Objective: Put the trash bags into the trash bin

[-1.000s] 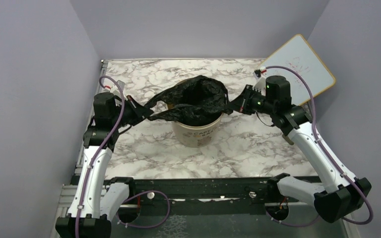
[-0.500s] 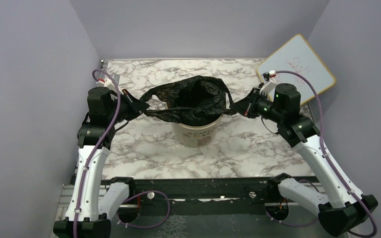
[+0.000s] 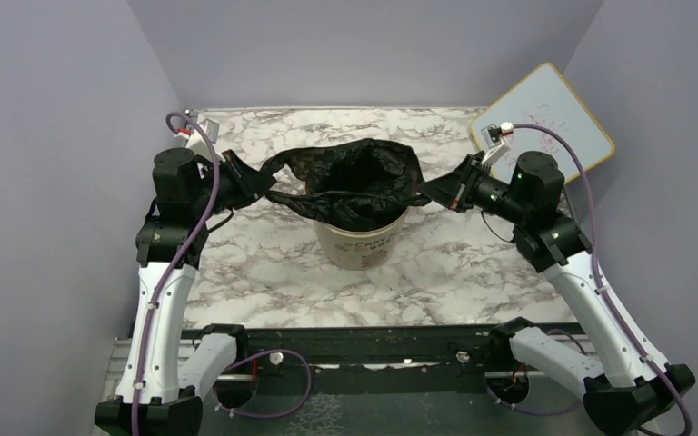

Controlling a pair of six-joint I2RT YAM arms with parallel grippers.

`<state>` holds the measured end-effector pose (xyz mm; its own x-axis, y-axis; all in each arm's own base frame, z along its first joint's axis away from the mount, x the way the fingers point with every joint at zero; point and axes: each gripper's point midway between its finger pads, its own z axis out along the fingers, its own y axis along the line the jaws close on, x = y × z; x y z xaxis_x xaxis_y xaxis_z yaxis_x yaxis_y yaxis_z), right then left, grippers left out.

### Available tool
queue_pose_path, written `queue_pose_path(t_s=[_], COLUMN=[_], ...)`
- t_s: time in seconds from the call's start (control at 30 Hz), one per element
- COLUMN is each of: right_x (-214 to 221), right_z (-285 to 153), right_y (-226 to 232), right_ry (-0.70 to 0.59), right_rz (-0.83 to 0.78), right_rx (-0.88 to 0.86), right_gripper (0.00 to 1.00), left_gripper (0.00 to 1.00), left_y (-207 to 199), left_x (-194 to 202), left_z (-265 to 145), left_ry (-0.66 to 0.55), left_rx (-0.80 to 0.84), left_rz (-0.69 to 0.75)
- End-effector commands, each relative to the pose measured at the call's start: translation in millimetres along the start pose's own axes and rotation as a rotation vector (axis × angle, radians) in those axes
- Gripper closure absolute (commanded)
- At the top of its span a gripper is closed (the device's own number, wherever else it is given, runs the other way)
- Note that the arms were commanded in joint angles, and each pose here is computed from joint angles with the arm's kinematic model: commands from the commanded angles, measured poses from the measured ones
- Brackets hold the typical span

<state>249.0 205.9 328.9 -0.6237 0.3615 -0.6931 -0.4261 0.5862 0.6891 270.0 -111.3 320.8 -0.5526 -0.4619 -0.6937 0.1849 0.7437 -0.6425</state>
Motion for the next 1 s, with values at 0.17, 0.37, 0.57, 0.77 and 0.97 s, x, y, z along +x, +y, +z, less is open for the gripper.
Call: queue_pose_path(t_s=[0.17, 0.37, 0.57, 0.77, 0.97], right_x=[40, 74, 100, 129, 138], right_z=[-7, -18, -27, -24, -14], right_y=[38, 30, 20, -10, -37], right_ry=[0.214, 0.358, 0.473, 0.569, 0.578], right_rz=[-0.048, -0.061, -0.061, -0.016, 0.011], right_rx=[-0.312, -0.359, -0.378, -0.298, -0.184], right_gripper=[1.0, 1.0, 1.0, 0.99, 0.99], left_gripper=[0.65, 0.37, 0.51, 0.54, 0.49], left_y=[-9, 10, 10, 10, 20], left_x=[40, 61, 49, 54, 64], left_z=[2, -1, 4, 10, 21], left_ry=[0.135, 0.148, 0.11, 0.115, 0.123], left_rx=[0.137, 0.066, 0.052, 0.075, 0.086], left_rz=[0.019, -0.056, -0.069, -0.121, -0.141])
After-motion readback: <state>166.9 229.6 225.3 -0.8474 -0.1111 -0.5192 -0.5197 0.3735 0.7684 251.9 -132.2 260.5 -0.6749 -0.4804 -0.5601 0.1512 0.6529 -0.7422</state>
